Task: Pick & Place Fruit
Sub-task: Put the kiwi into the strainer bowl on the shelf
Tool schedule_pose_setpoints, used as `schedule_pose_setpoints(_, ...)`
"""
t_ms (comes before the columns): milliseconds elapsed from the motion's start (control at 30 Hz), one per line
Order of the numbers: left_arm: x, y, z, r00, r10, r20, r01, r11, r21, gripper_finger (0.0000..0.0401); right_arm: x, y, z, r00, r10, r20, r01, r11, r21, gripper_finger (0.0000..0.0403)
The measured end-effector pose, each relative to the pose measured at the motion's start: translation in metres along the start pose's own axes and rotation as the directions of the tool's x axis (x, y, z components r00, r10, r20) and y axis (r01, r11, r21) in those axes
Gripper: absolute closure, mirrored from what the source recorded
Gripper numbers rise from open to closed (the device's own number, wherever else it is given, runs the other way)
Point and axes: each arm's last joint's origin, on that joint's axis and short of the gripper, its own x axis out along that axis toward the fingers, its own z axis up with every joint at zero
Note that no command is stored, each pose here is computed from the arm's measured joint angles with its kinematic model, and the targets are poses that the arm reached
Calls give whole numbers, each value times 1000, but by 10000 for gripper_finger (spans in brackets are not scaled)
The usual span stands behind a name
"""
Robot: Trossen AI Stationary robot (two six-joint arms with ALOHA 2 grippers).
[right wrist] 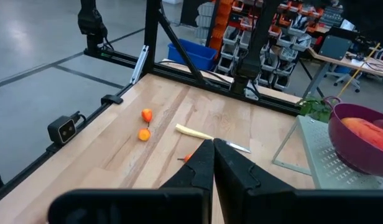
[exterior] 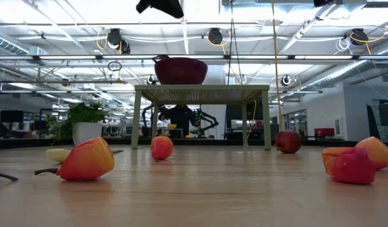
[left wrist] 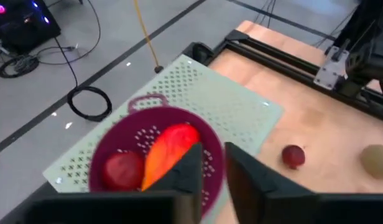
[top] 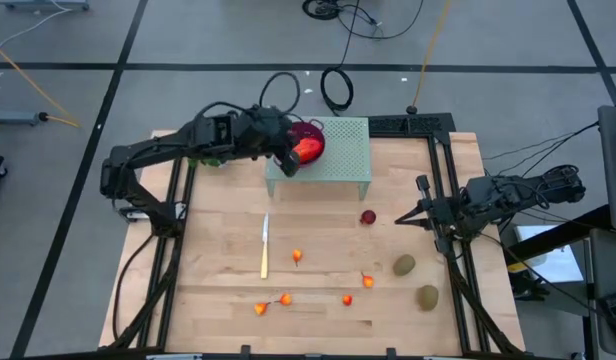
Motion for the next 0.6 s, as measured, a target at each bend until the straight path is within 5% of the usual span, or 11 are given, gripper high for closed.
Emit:
schedule_pose_setpoints(100,-4,-11,-4,1000,-27,-5,27,1000,0,393,3,0,-1,1000,2,-11,-2,1000,25,399)
schedule_pose_setpoints(600,-16,-38,-26,986,-101,-132,112,990,83,398,17,1,0,1000,4,-21,-3,999,52,399)
